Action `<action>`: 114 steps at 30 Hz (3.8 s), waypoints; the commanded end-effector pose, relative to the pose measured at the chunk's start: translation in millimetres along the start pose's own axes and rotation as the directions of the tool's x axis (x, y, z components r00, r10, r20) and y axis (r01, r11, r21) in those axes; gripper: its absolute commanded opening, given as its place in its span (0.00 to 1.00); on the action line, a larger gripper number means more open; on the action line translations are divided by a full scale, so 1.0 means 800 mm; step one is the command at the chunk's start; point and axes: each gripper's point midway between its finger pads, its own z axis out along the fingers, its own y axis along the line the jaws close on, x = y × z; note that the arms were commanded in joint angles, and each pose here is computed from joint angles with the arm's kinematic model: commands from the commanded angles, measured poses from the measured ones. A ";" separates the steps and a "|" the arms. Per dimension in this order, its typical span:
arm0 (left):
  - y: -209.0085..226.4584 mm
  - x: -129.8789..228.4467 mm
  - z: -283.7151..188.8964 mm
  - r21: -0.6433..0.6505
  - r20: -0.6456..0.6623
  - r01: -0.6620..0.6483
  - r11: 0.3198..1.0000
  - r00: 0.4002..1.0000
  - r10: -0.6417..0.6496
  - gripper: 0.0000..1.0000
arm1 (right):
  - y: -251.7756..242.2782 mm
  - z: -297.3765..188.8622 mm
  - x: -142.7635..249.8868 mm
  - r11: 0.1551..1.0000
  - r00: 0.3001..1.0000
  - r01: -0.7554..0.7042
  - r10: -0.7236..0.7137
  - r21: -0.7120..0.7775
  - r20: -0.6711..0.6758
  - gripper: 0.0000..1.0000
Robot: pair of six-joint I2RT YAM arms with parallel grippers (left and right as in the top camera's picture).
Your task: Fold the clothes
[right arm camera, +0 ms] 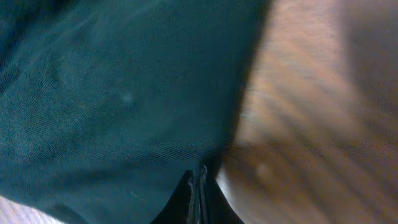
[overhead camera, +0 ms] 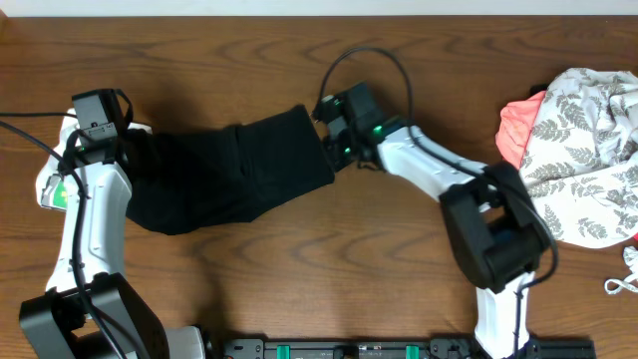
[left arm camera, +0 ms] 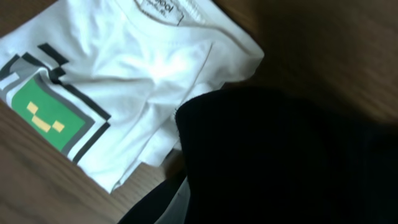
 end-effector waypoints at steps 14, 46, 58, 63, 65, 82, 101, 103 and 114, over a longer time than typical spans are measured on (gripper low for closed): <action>-0.004 -0.052 -0.020 0.024 0.149 0.021 0.999 0.989 -0.024 0.06 | 0.062 0.020 0.099 0.990 0.945 -0.139 0.134 0.003 -0.299 0.04; -0.116 -0.034 -0.086 0.094 0.120 -0.150 0.984 0.983 0.138 0.06 | -0.034 -0.110 0.057 0.939 0.922 -0.329 0.343 0.105 -0.179 0.09; -0.246 0.026 -0.134 0.261 0.120 -0.216 0.941 0.974 0.191 0.06 | -0.065 -0.126 0.081 0.907 0.881 -0.394 0.419 0.149 -0.219 0.09; -0.285 0.064 -0.131 0.290 0.081 -0.246 0.925 0.969 0.233 0.06 | -0.076 -0.134 0.093 0.892 0.859 -0.420 0.450 0.167 -0.244 0.09; -0.297 0.079 -0.125 0.291 0.062 -0.268 0.918 0.963 0.261 0.06 | -0.078 -0.137 0.098 0.893 0.857 -0.417 0.448 0.169 -0.256 0.09; -0.326 0.081 -0.169 0.311 0.182 -0.419 0.853 0.907 0.380 0.56 | -0.059 -0.137 0.099 0.934 0.887 -0.351 0.354 0.065 -0.296 0.09; -0.119 -0.001 -0.078 0.135 -0.088 0.006 0.991 0.996 0.006 0.58 | 0.128 -0.085 0.003 0.949 0.996 -0.080 0.061 -0.306 -0.071 0.58; -0.118 0.005 -0.063 0.119 -0.118 -0.002 0.993 0.993 0.016 0.58 | 0.141 -0.077 0.001 0.952 0.997 -0.069 0.053 -0.298 -0.064 0.62; -0.128 0.042 -0.008 0.104 -0.262 -0.041 0.994 0.963 0.067 0.58 | 0.163 -0.029 0.034 0.964 0.989 -0.080 0.045 -0.252 -0.143 0.57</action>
